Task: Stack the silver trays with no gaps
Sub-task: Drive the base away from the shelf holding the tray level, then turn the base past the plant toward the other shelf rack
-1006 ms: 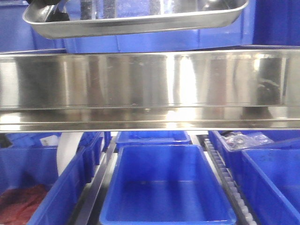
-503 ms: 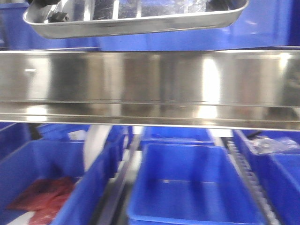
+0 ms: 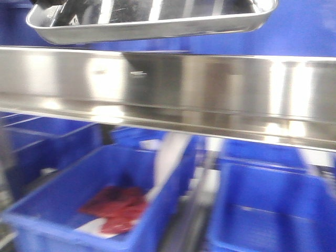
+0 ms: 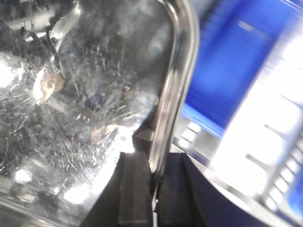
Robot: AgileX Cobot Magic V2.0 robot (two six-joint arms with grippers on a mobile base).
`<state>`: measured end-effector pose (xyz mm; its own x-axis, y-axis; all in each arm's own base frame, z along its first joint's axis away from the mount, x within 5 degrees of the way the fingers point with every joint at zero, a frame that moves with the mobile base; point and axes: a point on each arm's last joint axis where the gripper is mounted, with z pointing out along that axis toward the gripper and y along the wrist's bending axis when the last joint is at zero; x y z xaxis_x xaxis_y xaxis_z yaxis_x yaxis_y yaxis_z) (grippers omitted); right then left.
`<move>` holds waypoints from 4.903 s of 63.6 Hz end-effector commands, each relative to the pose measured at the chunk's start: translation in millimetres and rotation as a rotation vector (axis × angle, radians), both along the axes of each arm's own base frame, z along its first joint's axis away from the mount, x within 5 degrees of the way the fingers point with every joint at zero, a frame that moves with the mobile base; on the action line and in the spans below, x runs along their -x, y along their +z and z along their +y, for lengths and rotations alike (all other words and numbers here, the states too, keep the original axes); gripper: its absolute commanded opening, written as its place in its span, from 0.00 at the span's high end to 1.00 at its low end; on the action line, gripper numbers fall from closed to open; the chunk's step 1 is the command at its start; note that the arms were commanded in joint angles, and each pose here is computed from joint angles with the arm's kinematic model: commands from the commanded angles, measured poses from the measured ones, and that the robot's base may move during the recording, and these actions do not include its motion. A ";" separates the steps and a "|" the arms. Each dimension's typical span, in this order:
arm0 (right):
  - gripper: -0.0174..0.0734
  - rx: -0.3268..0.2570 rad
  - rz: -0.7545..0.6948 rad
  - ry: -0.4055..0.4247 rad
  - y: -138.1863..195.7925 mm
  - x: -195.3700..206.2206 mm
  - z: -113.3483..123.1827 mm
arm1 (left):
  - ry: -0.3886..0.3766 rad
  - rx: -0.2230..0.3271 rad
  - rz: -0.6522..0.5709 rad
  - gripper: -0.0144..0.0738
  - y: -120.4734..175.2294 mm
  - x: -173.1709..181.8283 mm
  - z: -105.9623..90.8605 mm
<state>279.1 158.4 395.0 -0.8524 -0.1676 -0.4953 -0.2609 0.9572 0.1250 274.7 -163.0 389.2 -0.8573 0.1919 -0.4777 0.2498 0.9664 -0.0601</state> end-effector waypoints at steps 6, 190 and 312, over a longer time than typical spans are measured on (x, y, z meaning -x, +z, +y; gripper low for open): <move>0.74 -0.058 -0.124 0.020 28.6 10.9 -4.8 | -0.024 -0.016 -0.027 0.89 19.2 13.8 6.5; 0.74 -0.058 -0.124 0.020 28.6 10.9 -4.8 | -0.018 -0.014 -0.023 0.89 18.6 12.4 7.8; 0.75 -0.058 -0.124 0.020 28.6 10.9 -4.8 | -0.016 -0.019 -0.026 0.89 18.7 12.1 8.3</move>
